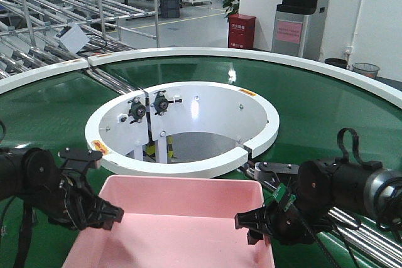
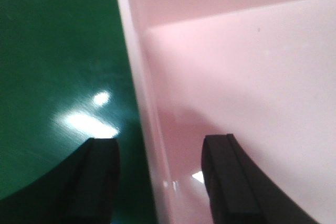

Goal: Grab pink bin and stack on right shelf
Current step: 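Lower both grippers to the pink bin's opposite side walls, then close both grippers on the bin walls and lift the bin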

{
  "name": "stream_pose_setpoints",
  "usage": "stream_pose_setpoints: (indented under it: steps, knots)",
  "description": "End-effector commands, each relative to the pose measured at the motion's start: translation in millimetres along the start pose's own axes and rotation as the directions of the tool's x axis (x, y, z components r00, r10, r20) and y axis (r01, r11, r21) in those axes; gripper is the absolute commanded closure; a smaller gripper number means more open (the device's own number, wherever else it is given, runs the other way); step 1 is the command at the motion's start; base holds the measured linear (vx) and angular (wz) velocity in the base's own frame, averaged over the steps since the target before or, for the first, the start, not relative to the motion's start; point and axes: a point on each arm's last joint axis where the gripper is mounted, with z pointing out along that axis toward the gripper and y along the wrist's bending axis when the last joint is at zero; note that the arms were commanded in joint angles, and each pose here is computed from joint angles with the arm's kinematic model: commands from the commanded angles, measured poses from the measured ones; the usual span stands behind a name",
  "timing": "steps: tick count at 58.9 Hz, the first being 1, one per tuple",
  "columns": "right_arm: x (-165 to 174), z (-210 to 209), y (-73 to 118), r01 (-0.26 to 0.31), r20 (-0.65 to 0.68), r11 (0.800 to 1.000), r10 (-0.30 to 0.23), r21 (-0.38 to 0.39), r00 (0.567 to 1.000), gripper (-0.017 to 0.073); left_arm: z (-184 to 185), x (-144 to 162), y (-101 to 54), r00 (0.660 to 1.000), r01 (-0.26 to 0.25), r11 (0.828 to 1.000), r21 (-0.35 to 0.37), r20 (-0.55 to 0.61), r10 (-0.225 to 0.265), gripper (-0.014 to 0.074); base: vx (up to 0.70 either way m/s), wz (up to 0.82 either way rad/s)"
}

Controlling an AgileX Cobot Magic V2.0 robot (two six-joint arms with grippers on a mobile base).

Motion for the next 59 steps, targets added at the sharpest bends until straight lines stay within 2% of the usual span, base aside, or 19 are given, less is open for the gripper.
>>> stream_pose_setpoints:
  steps: [1, 9, 20, 25, 35, 44, 52, 59]
  knots:
    - [-15.0, -26.3, 4.5, 0.001, 0.109, 1.000, 0.002, -0.029, 0.994, 0.0180, -20.3, -12.7, -7.6, 0.996, 0.023, 0.999, 0.035, 0.082, -0.025, 0.0124, 0.00, 0.00]
    - [-15.2, -26.8, 4.6, -0.014, 0.108, 0.999, 0.018, -0.040, 0.994, 0.0315, -19.0, -10.5, -8.5, 0.998, 0.032, 0.998, 0.047, 0.056, -0.035, 0.0211, 0.00, 0.00]
    - [-15.2, -27.2, 5.2, -0.027, 0.107, 0.998, 0.032, -0.051, 0.994, 0.0577, -20.3, -6.3, -9.4, 0.999, 0.030, 0.998, 0.053, 0.010, -0.031, 0.0482, 0.00, 0.00]
    - [-15.2, -34.6, 6.1, -0.033, 0.112, 0.998, 0.040, -0.061, 0.993, 0.0573, -27.9, -5.4, -10.6, 1.000, 0.025, 0.998, 0.057, 0.005, -0.025, 0.0605, 0.00, 0.00]
    - [-19.4, -73.8, 8.6, -0.016, 0.210, 0.996, 0.033, -0.085, 0.977, 0.0571, -68.9, -11.6, -15.0, 0.992, 0.014, 0.998, 0.060, 0.121, -0.021, 0.0601, 0.00, 0.00]
    - [-23.4, -125.7, 11.7, 0.001, 0.305, 0.993, 0.034, -0.115, 0.952, 0.0568, -110.0, -11.5, -20.1, 0.975, 0.049, 0.995, 0.082, 0.213, -0.066, 0.0598, 0.00, 0.00]
    - [-27.7, -176.6, 13.9, 0.033, 0.390, 0.993, 0.016, -0.117, 0.920, 0.0568, -151.4, -7.8, -26.5, 0.947, 0.059, 0.991, 0.117, 0.307, -0.092, 0.0598, 0.00, 0.00]
    - [-22.7, -200.5, 12.3, 0.048, 0.419, 0.993, 0.000, -0.104, 0.908, 0.0568, -186.9, -1.1, -30.9, 0.917, 0.053, 0.989, 0.138, 0.386, -0.103, 0.0598, 0.00, 0.00]
